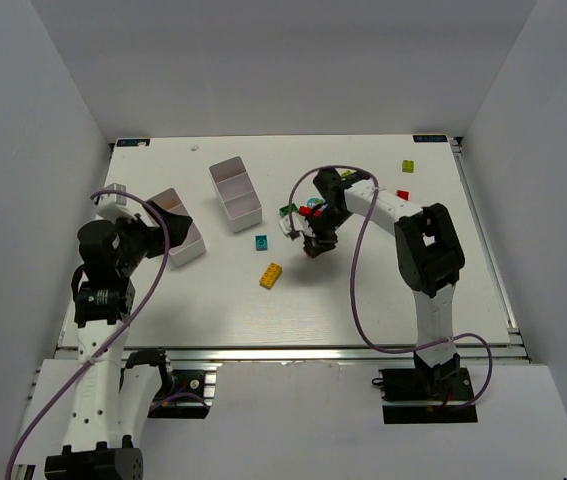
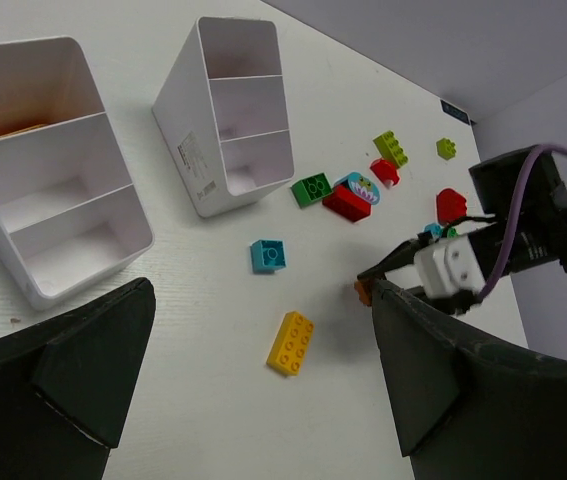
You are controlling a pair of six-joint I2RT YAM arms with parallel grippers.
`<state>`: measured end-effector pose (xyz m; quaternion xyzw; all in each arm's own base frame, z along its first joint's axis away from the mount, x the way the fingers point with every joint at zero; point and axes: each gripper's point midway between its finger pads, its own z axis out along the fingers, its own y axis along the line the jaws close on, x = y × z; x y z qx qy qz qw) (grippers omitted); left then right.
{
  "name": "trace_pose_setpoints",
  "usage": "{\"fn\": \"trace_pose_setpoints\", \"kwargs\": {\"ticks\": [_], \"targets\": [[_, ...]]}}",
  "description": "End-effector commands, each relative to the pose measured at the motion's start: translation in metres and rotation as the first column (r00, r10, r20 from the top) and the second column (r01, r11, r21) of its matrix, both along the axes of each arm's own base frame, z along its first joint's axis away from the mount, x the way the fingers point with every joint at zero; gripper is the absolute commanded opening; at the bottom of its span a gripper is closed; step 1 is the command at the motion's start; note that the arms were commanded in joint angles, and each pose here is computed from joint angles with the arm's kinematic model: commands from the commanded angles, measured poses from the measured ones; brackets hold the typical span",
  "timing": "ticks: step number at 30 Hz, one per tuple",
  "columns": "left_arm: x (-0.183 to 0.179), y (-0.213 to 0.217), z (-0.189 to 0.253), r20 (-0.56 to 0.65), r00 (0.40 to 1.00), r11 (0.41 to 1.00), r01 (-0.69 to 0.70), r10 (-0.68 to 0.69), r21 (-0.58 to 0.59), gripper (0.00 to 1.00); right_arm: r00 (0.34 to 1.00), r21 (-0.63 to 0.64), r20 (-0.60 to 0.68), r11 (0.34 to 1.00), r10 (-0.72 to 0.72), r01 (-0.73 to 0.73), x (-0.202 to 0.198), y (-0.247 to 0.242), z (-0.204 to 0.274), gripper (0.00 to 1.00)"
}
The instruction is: Sort the legos into containers by color
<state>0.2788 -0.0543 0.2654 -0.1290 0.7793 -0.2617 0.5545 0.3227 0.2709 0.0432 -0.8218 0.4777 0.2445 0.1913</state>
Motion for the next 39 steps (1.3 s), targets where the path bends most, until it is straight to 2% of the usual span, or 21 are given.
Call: {"fn": "trace_pose_setpoints", "kwargs": {"ticks": [1, 3, 4, 6, 7, 8, 10, 11, 12, 13, 14, 15, 16, 17, 19, 20, 22, 28, 39], "targets": [[-0.003, -0.002, 0.017, 0.078, 0.997, 1.000, 0.008, -0.007, -0.013, 0.98, 0.985, 0.332, -0.055, 0.927, -0.165, 0.174, 0.027, 0.063, 0.106, 0.08], [-0.004, -0.002, 0.017, 0.088, 0.996, 1.000, 0.006, -0.005, -0.013, 0.98, 0.974, 0.441, -0.115, 0.868, -0.197, 0.227, 0.034, 0.084, 0.145, 0.03], [-0.004, -0.002, 0.020, 0.097, 0.995, 1.000, 0.006, -0.005, -0.013, 0.98, 0.952, 0.516, -0.160, 0.800, -0.261, 0.306, 0.049, 0.099, 0.172, 0.04], [-0.004, -0.002, 0.021, 0.104, 0.995, 1.000, 0.006, -0.005, -0.011, 0.98, 0.923, 0.582, -0.211, 0.717, -0.323, 0.384, 0.057, 0.110, 0.191, 0.02], [-0.005, -0.002, 0.022, 0.105, 0.994, 1.000, 0.007, -0.006, -0.007, 0.98, 0.895, 0.672, -0.249, 0.600, -0.369, 0.434, 0.072, 0.123, 0.226, 0.02], [-0.004, -0.002, 0.023, 0.104, 0.995, 1.000, 0.007, -0.007, -0.004, 0.98, 0.855, 0.694, -0.257, 0.529, -0.451, 0.488, 0.087, 0.124, 0.234, 0.00], [-0.004, -0.002, 0.020, 0.092, 0.996, 1.000, 0.010, -0.010, 0.000, 0.98, 0.836, 0.734, -0.285, 0.454, -0.469, 0.504, 0.096, 0.141, 0.250, 0.00], [-0.003, -0.002, 0.020, 0.091, 0.996, 1.000, 0.011, -0.012, 0.001, 0.98, 0.772, 0.729, -0.345, 0.365, -0.535, 0.579, 0.112, 0.152, 0.249, 0.00], [-0.003, -0.002, 0.020, 0.090, 0.996, 1.000, 0.013, -0.013, 0.001, 0.98, 0.741, 0.727, -0.372, 0.321, -0.560, 0.607, 0.120, 0.157, 0.252, 0.00], [-0.002, -0.002, 0.020, 0.091, 0.996, 1.000, 0.013, -0.013, 0.000, 0.98, 0.701, 0.744, -0.395, 0.240, -0.594, 0.623, 0.135, 0.161, 0.271, 0.00], [-0.002, -0.002, 0.019, 0.087, 0.996, 1.000, 0.014, -0.014, -0.003, 0.98, 0.670, 0.723, -0.460, 0.193, -0.583, 0.664, 0.137, 0.170, 0.276, 0.00], [-0.002, -0.002, 0.019, 0.087, 0.996, 1.000, 0.014, -0.014, -0.003, 0.98, 0.652, 0.711, -0.465, 0.187, -0.599, 0.678, 0.150, 0.176, 0.260, 0.00], [-0.002, -0.002, 0.020, 0.090, 0.996, 1.000, 0.013, -0.013, -0.005, 0.98, 0.652, 0.714, -0.500, 0.155, -0.570, 0.683, 0.150, 0.185, 0.275, 0.00], [-0.001, -0.002, 0.019, 0.087, 0.996, 1.000, 0.015, -0.014, -0.006, 0.98, 0.654, 0.704, -0.521, 0.157, -0.548, 0.693, 0.153, 0.196, 0.264, 0.00], [-0.001, -0.002, 0.018, 0.081, 0.997, 1.000, 0.015, -0.014, -0.006, 0.98, 0.686, 0.731, -0.515, 0.155, -0.514, 0.664, 0.154, 0.207, 0.264, 0.00], [-0.001, -0.002, 0.017, 0.078, 0.997, 1.000, 0.012, -0.012, -0.005, 0.98, 0.723, 0.754, -0.501, 0.170, -0.476, 0.634, 0.149, 0.213, 0.265, 0.00], [-0.001, -0.001, 0.017, 0.076, 0.997, 1.000, 0.009, -0.009, -0.004, 0.98, 0.750, 0.782, -0.494, 0.153, -0.440, 0.604, 0.153, 0.220, 0.259, 0.01], [-0.002, 0.001, 0.015, 0.069, 0.998, 1.000, -0.001, 0.001, 0.004, 0.98, 0.736, 0.791, -0.489, 0.116, -0.468, 0.600, 0.172, 0.226, 0.246, 0.02], [0.001, 0.000, 0.011, 0.055, 0.998, 1.000, 0.008, -0.009, 0.011, 0.98, 0.724, 0.811, -0.484, 0.059, -0.492, 0.582, 0.186, 0.232, 0.227, 0.13]]}}
